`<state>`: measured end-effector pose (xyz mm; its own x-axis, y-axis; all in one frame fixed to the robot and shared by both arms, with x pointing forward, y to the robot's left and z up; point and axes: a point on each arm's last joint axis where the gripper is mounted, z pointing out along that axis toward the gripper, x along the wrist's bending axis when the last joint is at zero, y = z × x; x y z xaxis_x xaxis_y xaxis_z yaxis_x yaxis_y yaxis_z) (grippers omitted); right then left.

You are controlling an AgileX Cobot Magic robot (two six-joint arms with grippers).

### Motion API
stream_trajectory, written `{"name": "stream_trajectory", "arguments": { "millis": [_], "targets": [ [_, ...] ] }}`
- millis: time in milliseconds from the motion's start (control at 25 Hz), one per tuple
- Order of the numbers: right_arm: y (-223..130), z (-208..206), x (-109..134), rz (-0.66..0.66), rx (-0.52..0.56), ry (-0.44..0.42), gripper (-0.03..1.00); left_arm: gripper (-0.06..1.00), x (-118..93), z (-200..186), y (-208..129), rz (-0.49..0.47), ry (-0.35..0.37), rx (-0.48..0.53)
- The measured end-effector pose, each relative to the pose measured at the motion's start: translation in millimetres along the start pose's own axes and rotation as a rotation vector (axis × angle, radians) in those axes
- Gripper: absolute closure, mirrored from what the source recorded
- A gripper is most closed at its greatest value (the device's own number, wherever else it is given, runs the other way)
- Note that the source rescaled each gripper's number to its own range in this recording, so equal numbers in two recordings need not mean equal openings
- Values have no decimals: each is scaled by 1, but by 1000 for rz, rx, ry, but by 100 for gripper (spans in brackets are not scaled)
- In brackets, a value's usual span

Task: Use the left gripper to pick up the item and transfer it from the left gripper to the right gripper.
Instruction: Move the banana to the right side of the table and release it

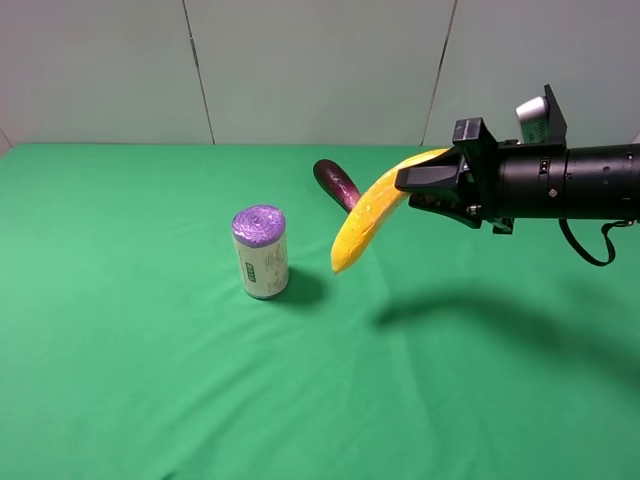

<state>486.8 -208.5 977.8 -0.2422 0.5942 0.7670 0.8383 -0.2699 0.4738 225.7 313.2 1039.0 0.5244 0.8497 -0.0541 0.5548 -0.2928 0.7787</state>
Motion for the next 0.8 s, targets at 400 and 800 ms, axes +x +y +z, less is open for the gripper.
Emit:
{"name": "stream_trajectory", "arguments": {
  "millis": [400, 800],
  "targets": [
    [-2, 0, -1, -15, 18, -6, 93, -2, -2, 0, 1, -60, 79, -19],
    [-2, 0, -1, -5, 19, -15, 93, -2, -7, 0, 1, -233, 298, -35]
  ]
}}
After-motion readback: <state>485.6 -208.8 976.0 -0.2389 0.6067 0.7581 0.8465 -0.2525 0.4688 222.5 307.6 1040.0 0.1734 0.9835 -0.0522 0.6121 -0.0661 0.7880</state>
